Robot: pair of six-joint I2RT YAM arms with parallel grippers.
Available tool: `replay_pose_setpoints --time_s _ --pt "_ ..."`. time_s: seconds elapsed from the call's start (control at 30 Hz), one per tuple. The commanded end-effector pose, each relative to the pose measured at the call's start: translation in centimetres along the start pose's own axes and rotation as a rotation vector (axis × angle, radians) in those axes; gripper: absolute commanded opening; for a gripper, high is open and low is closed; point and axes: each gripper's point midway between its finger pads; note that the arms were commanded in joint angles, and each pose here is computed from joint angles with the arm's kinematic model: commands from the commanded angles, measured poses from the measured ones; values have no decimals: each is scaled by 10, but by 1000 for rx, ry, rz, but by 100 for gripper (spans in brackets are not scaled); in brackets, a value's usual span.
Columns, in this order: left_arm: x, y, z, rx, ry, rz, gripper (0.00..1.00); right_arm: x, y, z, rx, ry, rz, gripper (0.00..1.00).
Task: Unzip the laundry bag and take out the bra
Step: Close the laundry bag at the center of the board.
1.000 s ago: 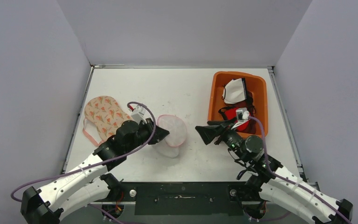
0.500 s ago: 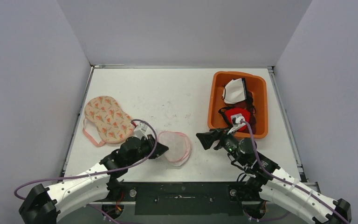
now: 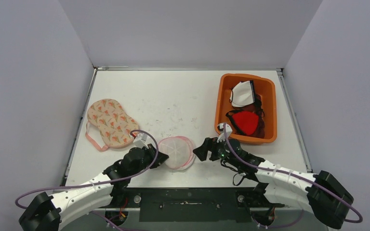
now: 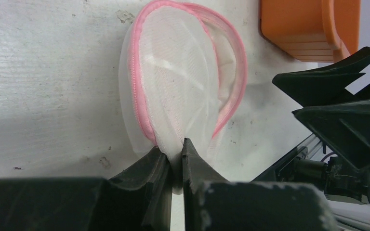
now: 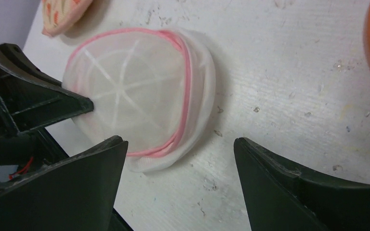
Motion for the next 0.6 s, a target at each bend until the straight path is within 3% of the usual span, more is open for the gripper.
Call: replay_pose_setpoints --time_s 0.0,0.23,0.4,0.57 --pt "4 -12 -5 26 -22 -38 3 16 -19 21 -24 -54 -42 83" --pt "6 -9 17 43 -123 -30 20 47 -20 14 -73 19 -3 76" --pt "5 -13 25 73 -176 -42 38 64 -20 17 -113 33 27 72" --pt "2 -15 31 96 -232 -36 45 79 -9 5 -161 110 76 71"
Point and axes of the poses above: each gripper's point midway between its finger pads, its own x axis out along the fingers, its own z axis along the line the jaws close on, y = z × x, and after that the axes turned 9 degrees about -x, right-handed
